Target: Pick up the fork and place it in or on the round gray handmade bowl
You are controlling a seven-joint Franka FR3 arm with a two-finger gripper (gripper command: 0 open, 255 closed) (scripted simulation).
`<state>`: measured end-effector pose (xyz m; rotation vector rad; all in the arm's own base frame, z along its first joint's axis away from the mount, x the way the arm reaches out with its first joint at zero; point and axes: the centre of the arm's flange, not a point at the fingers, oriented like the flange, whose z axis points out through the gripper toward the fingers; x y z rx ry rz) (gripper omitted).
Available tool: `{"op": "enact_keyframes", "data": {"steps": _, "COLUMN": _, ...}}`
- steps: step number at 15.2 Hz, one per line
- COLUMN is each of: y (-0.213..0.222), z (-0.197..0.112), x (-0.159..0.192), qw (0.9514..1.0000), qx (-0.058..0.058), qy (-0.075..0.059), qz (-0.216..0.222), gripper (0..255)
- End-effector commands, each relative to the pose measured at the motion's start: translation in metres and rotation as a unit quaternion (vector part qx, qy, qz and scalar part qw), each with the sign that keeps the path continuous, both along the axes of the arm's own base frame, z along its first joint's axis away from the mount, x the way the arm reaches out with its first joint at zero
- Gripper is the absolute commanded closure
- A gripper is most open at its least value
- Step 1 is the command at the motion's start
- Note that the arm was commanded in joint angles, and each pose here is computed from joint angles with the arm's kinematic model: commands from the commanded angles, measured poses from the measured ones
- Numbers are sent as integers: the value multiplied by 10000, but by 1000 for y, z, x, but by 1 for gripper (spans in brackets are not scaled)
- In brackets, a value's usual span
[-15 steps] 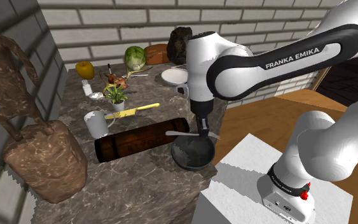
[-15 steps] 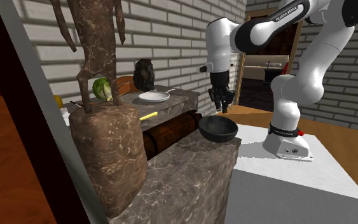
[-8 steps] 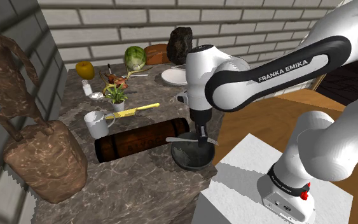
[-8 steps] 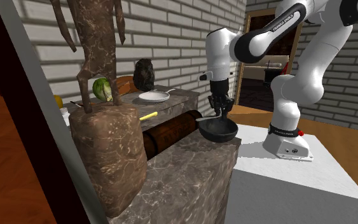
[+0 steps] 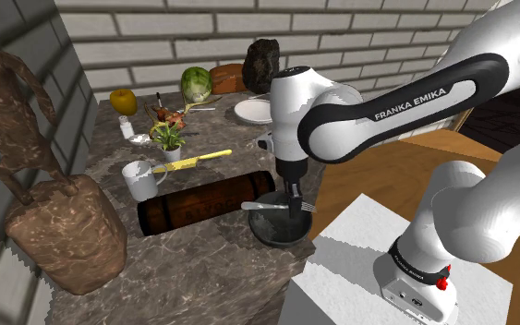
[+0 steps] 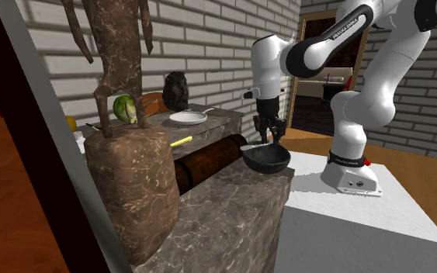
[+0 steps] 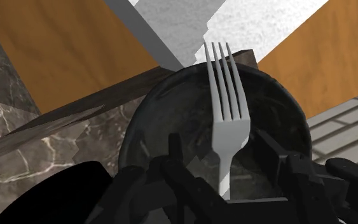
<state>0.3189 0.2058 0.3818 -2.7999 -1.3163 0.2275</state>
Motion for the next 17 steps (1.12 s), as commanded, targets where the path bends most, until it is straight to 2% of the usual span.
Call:
{"op": "enact_keyframes", "data": {"steps": 1, "y": 0, "z": 0, "x": 0, "qw": 10000, "qx": -1, "qy": 2, "qz": 0, "gripper": 0}}
{"op": "enact_keyframes", "data": {"steps": 5, "y": 0, "z": 0, "x": 0, "qw": 10000, "qx": -1, "qy": 1, "qz": 0, "gripper": 0}}
{"op": "enact_keyframes", "data": {"steps": 9, "y": 1, "z": 49, "x": 7, "qw": 10000, "qx": -1, "qy": 2, "qz": 0, "gripper": 0}}
{"op": "enact_keyframes", "data": {"steps": 17, "y": 1, "z": 49, "x": 7, "qw": 10000, "qx": -1, "qy": 2, "qz": 0, "gripper": 0}}
